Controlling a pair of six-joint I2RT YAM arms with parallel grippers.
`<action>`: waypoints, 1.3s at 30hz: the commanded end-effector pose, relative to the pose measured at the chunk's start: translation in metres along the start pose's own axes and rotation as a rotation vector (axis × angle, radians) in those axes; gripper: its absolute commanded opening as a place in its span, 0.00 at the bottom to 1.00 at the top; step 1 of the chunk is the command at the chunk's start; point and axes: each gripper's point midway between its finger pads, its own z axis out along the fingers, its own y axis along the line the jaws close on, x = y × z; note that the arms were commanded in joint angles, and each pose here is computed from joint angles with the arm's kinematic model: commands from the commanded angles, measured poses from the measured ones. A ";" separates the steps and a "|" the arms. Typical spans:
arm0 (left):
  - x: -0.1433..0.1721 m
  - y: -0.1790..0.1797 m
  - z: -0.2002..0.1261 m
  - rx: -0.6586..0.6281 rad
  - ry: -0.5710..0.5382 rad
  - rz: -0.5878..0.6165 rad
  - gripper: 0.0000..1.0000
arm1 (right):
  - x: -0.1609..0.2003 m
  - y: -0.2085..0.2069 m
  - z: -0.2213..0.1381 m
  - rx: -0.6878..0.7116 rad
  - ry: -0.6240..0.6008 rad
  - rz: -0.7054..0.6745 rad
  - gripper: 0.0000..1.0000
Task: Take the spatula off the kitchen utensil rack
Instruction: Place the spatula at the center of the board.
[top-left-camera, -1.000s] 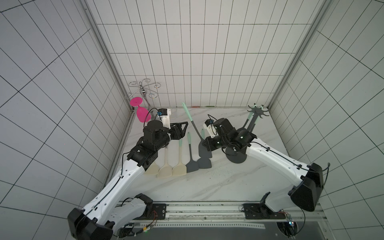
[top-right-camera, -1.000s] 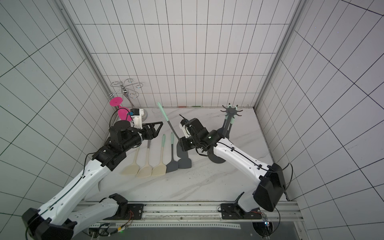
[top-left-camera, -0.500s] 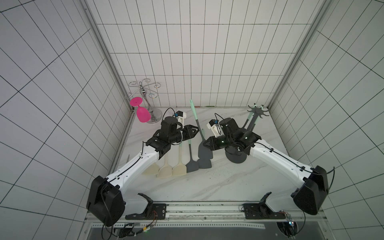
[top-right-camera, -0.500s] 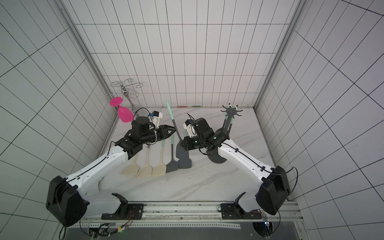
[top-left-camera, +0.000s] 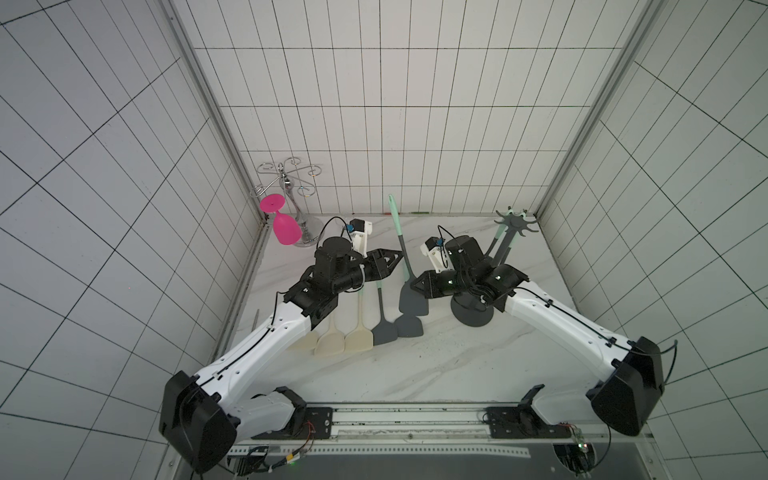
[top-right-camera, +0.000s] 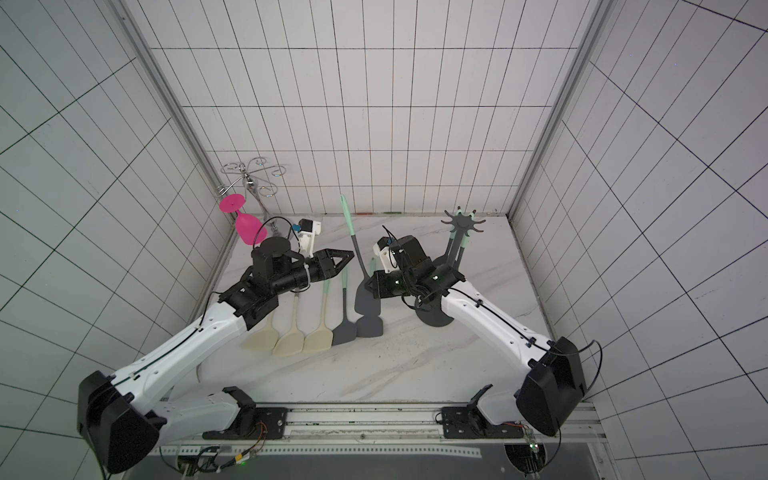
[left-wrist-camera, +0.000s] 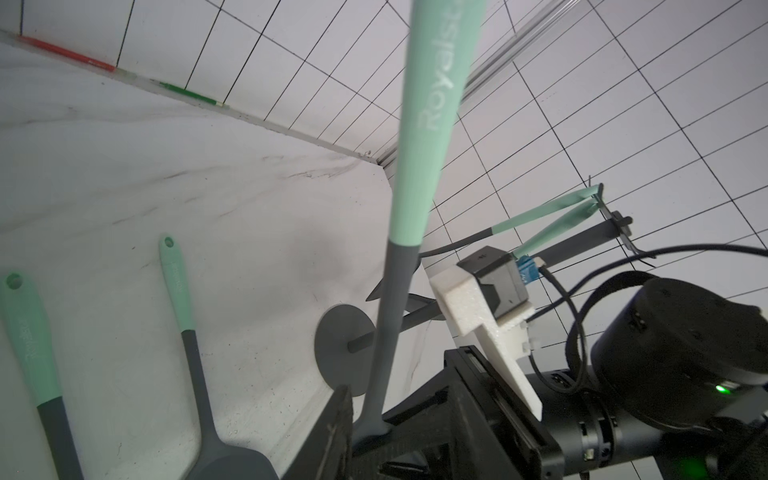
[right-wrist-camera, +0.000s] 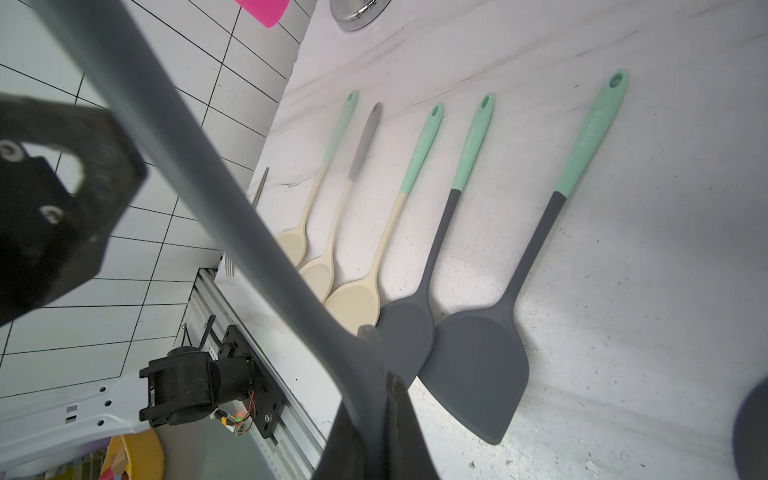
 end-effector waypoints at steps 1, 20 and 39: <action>-0.008 -0.004 0.008 0.002 -0.032 0.034 0.40 | -0.002 0.004 0.001 -0.035 -0.012 0.004 0.00; -0.003 0.018 0.033 -0.096 0.018 0.027 0.00 | -0.004 0.008 -0.029 0.050 -0.006 -0.142 0.50; 0.117 0.079 0.157 -0.541 0.379 0.042 0.00 | -0.011 -0.023 -0.183 0.438 -0.406 -0.271 0.58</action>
